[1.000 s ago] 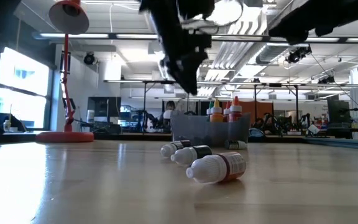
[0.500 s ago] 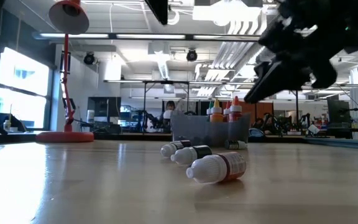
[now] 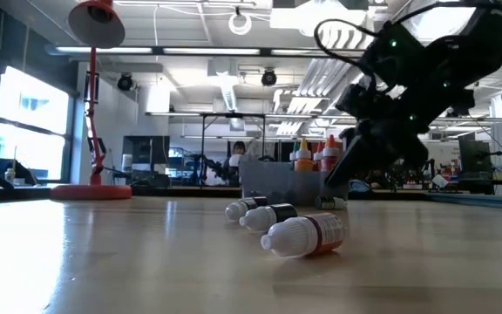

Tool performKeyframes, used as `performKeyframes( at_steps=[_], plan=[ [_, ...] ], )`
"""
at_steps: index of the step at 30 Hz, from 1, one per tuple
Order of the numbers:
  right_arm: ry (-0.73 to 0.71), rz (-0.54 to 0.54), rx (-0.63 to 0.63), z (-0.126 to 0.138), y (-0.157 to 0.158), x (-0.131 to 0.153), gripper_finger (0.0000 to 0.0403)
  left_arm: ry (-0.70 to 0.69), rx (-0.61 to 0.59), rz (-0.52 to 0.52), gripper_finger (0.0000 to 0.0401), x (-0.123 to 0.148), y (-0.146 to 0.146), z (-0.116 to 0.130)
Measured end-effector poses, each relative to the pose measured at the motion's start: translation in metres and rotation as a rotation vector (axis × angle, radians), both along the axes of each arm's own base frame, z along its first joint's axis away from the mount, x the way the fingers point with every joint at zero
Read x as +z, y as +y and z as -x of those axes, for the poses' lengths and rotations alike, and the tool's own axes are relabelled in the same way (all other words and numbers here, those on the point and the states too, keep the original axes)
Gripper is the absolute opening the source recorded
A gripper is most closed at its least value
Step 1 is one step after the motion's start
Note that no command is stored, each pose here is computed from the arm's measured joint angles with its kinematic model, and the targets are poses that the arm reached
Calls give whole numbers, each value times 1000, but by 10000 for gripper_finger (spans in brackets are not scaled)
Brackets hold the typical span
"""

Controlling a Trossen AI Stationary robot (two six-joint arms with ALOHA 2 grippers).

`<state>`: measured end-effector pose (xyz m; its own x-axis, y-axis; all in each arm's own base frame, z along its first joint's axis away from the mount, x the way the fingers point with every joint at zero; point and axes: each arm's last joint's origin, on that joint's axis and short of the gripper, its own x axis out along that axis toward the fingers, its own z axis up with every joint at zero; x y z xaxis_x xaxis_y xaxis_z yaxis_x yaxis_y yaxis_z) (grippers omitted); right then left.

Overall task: Pick & Place food coloring
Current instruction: Put the small black food coloring bottle into the black bin

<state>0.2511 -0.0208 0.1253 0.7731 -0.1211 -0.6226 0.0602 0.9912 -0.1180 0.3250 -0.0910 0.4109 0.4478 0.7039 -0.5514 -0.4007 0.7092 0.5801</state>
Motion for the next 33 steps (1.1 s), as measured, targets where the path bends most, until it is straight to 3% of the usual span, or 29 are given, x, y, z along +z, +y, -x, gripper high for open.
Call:
performKeyframes(
  at_steps=[13, 33],
  plan=[
    [46, 40, -24, -5, -10, -20, 133, 16, -11, -5, 158, 0, 1, 0],
    [118, 50, -16, -1, -2, -25, 133, 36, -27, 3, 158, -1, 0, -1]
  ],
)
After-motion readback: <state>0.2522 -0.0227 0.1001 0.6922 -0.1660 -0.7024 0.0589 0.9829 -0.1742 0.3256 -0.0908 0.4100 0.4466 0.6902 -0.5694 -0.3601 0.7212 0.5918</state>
